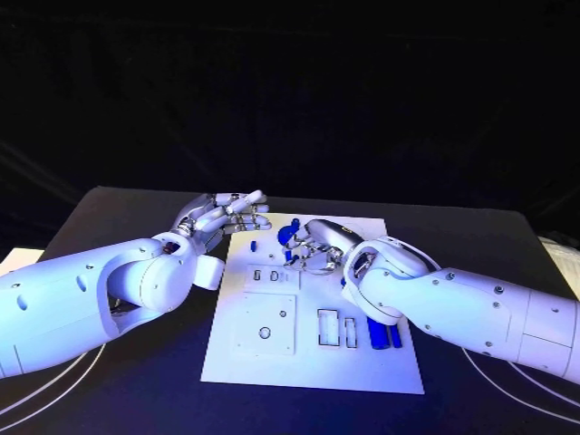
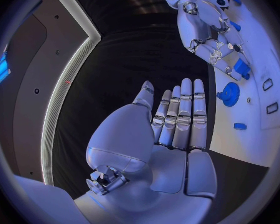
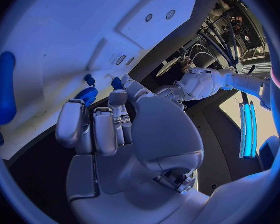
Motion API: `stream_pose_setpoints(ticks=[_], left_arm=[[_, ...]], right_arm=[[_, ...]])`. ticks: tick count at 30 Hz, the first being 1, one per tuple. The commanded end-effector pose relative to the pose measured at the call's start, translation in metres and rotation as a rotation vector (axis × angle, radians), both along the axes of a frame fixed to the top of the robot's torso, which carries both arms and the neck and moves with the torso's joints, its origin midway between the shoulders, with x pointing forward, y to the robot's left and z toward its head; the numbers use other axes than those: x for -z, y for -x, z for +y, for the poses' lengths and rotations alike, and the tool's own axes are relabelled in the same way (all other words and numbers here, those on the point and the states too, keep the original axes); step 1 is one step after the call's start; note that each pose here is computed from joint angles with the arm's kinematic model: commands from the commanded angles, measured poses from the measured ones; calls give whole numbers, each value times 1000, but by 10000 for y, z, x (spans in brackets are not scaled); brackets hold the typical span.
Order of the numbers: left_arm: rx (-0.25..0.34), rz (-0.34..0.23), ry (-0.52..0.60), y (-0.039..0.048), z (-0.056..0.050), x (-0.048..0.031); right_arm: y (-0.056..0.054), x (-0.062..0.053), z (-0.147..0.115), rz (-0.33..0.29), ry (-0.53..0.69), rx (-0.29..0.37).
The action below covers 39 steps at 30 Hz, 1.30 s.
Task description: Assemble the parts on the task board
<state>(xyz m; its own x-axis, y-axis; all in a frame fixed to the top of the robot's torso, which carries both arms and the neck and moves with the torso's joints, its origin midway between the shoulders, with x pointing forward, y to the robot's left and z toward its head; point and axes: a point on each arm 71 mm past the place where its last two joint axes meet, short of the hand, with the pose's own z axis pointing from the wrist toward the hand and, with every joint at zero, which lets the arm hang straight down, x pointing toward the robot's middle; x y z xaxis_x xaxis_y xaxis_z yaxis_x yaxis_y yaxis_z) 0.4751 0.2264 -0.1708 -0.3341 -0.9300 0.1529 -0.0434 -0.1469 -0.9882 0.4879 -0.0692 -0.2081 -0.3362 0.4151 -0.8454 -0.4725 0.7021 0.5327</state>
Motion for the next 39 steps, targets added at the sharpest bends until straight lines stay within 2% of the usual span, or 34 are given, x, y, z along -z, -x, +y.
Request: stream_pose_setpoints(ticks=[1,8,16,34,39], left_arm=[[-28,16,41,-7,8,-3],[-23,20,49,-10,-19,-1],[-18,22,51,-12,-28,1],[-5,20,51,-4,-45,-2],[-3,20,51,-4,-47,-2]], right_arm=[[29,73,45,-8,77,1],[87,173,147,11,86,-4],[128,218,204,22,89,-16],[98,261,153,21,134,5],[105,274,157,33,149,-7]])
